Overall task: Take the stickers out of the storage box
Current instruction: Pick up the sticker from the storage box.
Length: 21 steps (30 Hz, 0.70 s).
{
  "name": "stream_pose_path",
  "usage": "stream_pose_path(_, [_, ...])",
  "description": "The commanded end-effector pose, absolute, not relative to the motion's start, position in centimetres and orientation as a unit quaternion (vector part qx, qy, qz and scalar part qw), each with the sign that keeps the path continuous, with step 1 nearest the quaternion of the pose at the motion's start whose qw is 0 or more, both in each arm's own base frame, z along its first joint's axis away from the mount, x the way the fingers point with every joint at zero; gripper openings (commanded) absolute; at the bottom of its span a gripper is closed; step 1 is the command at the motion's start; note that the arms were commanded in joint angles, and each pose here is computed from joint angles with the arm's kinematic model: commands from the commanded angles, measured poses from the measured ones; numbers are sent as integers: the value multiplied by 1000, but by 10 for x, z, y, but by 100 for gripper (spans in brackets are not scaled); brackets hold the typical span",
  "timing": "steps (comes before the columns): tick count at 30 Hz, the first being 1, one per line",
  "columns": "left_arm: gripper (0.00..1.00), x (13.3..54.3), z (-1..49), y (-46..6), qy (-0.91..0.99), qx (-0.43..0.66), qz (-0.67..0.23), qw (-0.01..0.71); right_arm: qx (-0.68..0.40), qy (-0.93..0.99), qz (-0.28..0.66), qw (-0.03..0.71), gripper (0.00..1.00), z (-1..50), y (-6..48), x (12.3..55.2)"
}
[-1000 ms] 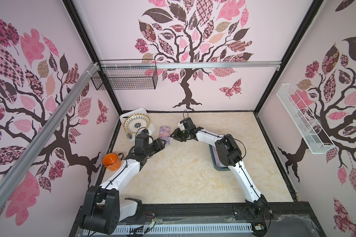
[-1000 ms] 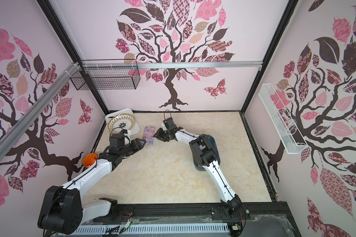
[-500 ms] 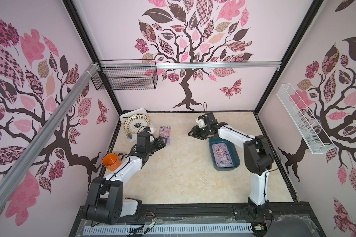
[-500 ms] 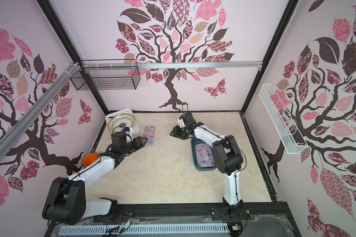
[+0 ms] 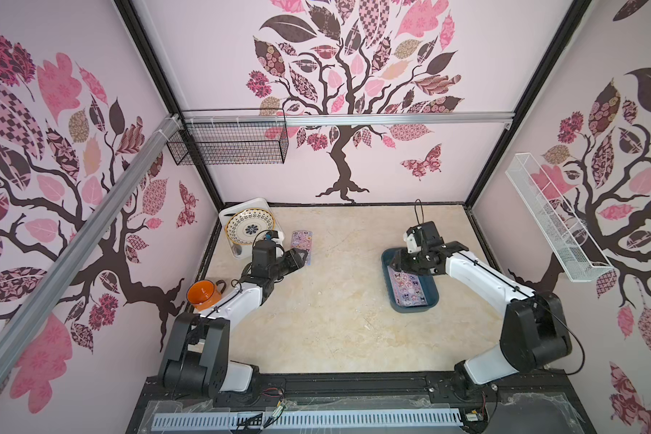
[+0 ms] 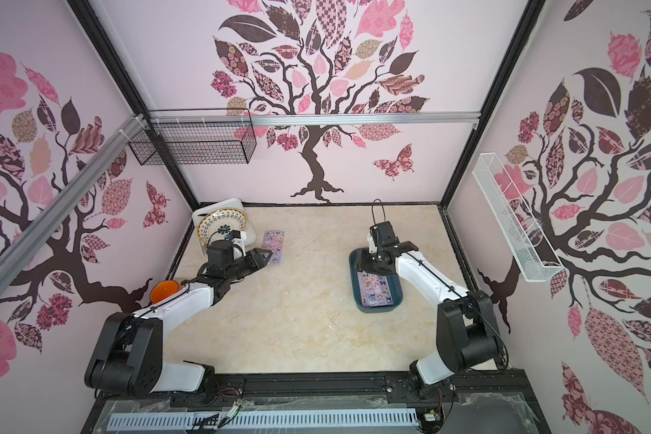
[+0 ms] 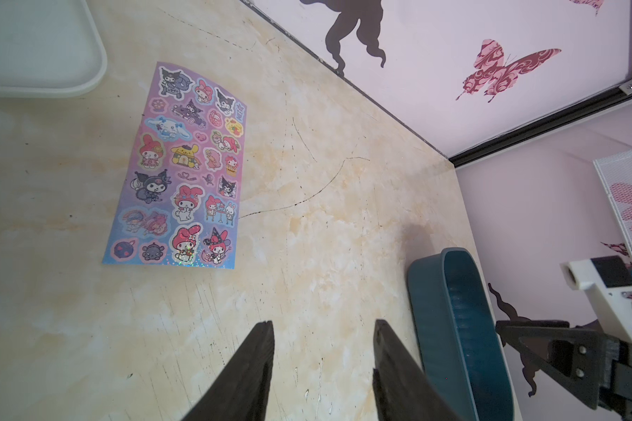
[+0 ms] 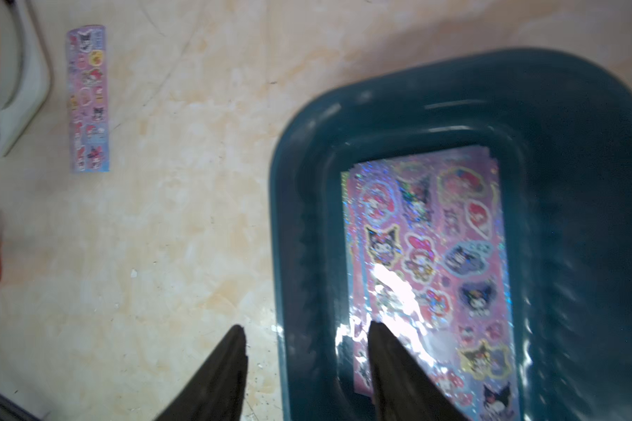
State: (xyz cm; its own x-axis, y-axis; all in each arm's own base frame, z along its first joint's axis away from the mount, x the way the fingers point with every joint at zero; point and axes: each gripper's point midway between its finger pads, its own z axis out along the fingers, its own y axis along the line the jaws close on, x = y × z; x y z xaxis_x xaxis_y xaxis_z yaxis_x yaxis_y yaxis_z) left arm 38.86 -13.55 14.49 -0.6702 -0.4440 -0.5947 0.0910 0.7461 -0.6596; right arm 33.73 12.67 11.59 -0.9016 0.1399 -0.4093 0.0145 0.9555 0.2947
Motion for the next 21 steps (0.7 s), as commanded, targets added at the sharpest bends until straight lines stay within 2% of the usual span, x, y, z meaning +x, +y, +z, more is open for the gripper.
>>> stream_pose_path(1, [51, 394, 149, -140, 844, -83, -345, 402, 62, 962, 56, 261, 73, 120, 86, 332])
stream_pose_path(10, [59, 396, 120, -162, 843, -42, -389, 369, 38, 981, 30, 186, 80, 80, 82, 338])
stream_pose_path(15, [58, 394, 107, -170, 844, -27, -405, 351, 12, 988, 24, 155, 81, 68, 86, 347])
stream_pose_path(21, [58, 395, 100, -170, 860, -17, -377, 344, -3, 992, 24, 120, 82, 51, 87, 350])
